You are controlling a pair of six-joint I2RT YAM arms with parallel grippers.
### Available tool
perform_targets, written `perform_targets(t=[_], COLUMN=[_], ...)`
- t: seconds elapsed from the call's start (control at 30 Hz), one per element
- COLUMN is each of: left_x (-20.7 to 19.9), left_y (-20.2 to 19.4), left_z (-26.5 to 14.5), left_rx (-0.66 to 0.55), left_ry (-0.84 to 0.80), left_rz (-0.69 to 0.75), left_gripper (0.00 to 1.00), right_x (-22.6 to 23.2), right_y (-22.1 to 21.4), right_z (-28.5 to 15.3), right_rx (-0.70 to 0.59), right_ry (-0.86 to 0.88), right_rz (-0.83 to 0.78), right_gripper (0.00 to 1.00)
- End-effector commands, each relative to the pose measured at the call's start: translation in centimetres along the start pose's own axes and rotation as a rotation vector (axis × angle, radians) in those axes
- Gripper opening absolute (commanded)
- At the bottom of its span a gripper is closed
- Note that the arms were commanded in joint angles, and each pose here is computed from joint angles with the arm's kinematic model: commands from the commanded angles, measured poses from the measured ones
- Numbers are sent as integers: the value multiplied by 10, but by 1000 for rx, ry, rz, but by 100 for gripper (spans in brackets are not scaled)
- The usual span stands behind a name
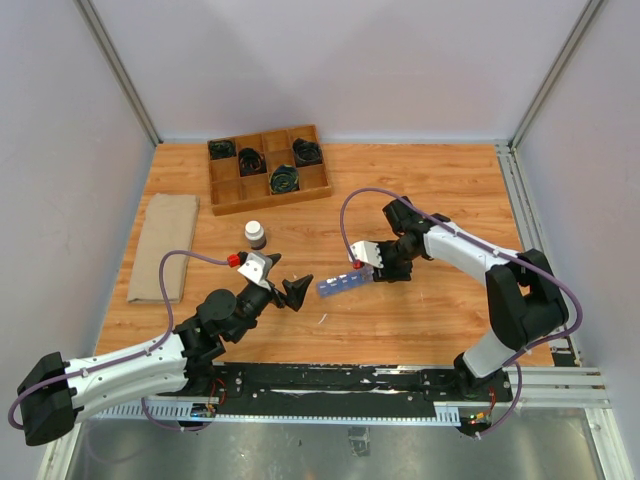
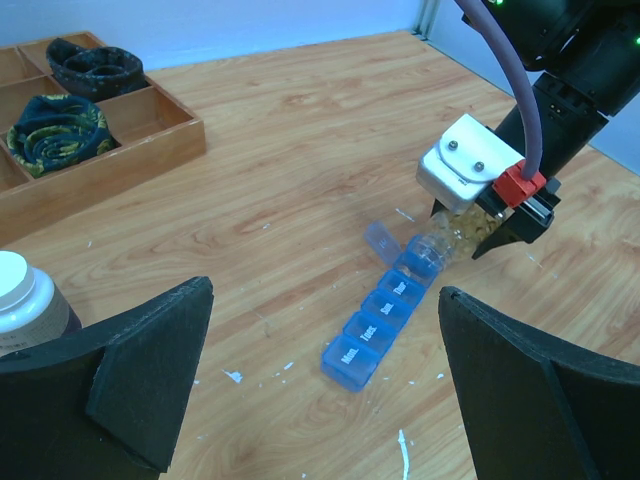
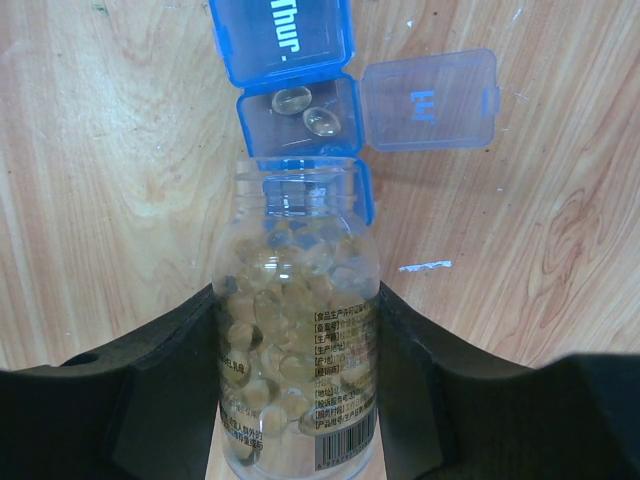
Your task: Sort the pills into containers
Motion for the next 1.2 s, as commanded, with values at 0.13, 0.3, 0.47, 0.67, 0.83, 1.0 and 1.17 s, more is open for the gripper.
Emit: perform_targets(t=[0.13, 0.3, 0.47, 0.67, 0.83, 1.0, 1.17], left_x=[1, 1, 1, 1, -8, -14, -8], left_y=[7, 7, 6, 9, 9, 5, 8], left_z=[0, 0, 0, -3, -9, -17, -21], left_rx=[-41, -42, -41, -45, -14, 46, 111], left_ry=[8, 9, 8, 11, -42, -48, 64], left_rz=[-22, -22, -23, -49, -175, -319, -384], left_gripper=[99, 99, 99, 99, 99, 99, 99], right_x=[-1, -3, 0, 6, 8, 5, 7], right_y=[7, 9, 12, 26, 45, 69, 105], right_z=[-3, -6, -10, -23, -42, -81, -121], right_rx=[-14, -24, -61, -177, -316, -480, -702], right_ry=[-11, -25, -21, -19, -47, -101, -99], right_rz=[-4, 0, 16, 49, 69, 91, 137], right_gripper=[5, 5, 6, 7, 8, 9, 11])
Point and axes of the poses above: each gripper's point midway between its finger pads, its own z axis out along the fingers, its own x axis along the line the jaws close on, y = z × x, the point moved 6 cm from there along -z, back along the fingers, and after that the axes turned 8 degrees about -z, right-handed, at the moved point
